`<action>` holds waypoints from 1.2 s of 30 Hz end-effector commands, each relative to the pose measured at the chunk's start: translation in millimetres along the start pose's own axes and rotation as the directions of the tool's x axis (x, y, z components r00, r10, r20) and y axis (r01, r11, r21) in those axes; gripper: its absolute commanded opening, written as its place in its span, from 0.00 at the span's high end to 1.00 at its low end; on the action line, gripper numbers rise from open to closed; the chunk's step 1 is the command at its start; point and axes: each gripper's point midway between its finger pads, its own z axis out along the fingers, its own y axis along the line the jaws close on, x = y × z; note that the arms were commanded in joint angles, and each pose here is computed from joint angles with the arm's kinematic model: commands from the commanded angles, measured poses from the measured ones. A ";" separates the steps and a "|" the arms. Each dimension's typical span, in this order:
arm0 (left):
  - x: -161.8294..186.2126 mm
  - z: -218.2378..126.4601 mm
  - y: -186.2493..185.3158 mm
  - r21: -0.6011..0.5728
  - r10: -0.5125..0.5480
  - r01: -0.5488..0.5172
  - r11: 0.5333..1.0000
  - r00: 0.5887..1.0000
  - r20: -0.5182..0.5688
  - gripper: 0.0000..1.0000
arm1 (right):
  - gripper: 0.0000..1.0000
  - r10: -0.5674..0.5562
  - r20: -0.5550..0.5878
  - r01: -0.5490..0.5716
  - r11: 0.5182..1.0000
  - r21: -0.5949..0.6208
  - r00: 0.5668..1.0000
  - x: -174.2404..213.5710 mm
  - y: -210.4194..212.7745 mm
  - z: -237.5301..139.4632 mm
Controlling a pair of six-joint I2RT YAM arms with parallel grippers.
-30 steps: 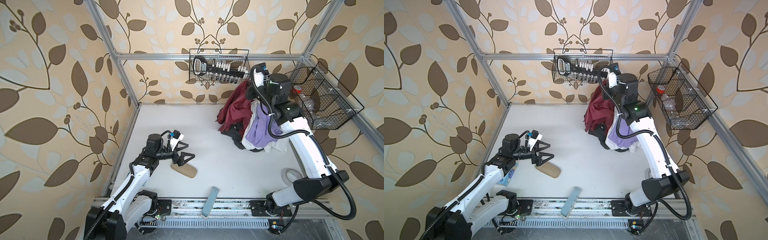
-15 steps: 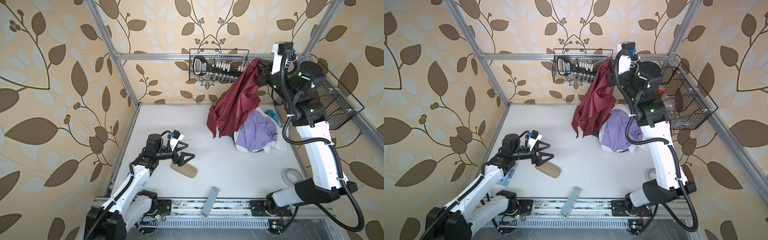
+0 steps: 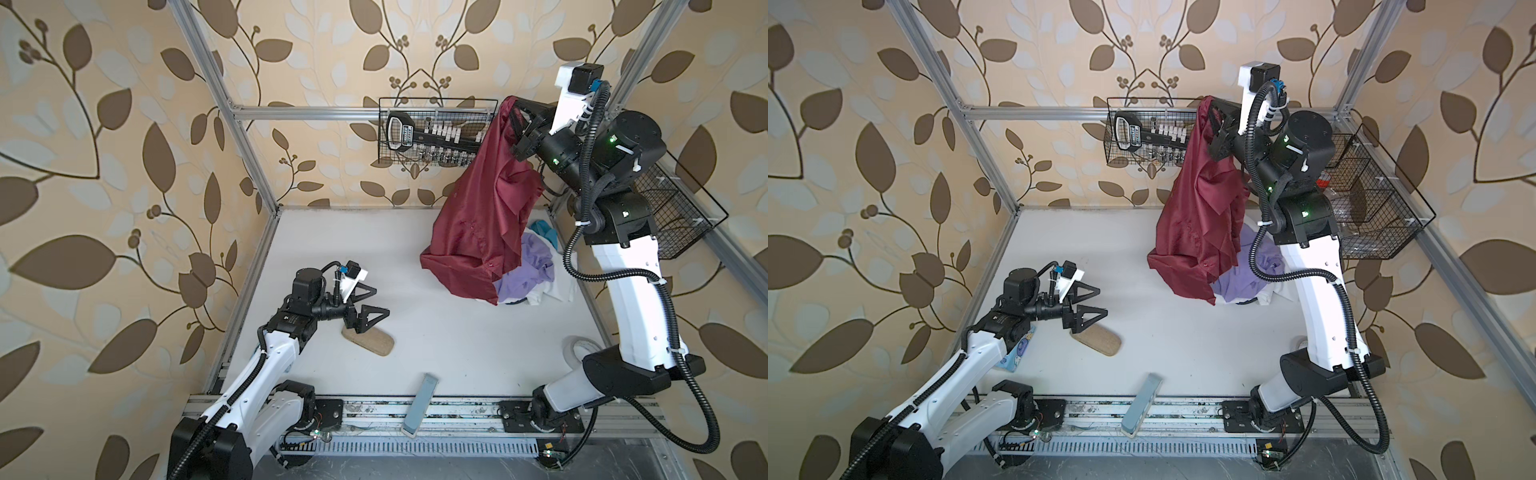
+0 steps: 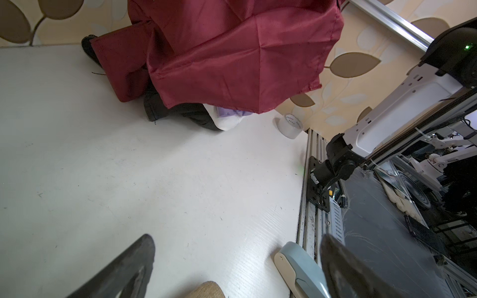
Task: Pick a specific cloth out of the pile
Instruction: 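Lift the dark red shirt high out of the pile with the right gripper, then lower the dark red shirt onto the table beside the pile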
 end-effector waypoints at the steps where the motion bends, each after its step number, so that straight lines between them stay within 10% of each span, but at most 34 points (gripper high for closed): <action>1: -15.4 -3.4 -9.3 0.006 0.067 -0.067 0.998 0.997 0.027 0.01 | 1.00 0.058 0.042 -0.054 0.995 -0.088 0.997 -2.2 12.8 10.3; 19: -18.7 -12.3 -11.9 -0.071 0.146 -0.141 0.987 0.986 0.074 0.01 | 1.00 0.153 -0.296 -0.249 0.913 -0.323 0.943 200.5 130.7 121.3; 36: -17.2 -10.2 -7.5 -0.076 0.134 -0.129 0.989 0.989 0.061 0.01 | 1.00 0.061 -0.725 0.000 0.997 0.083 0.686 450.7 17.1 78.5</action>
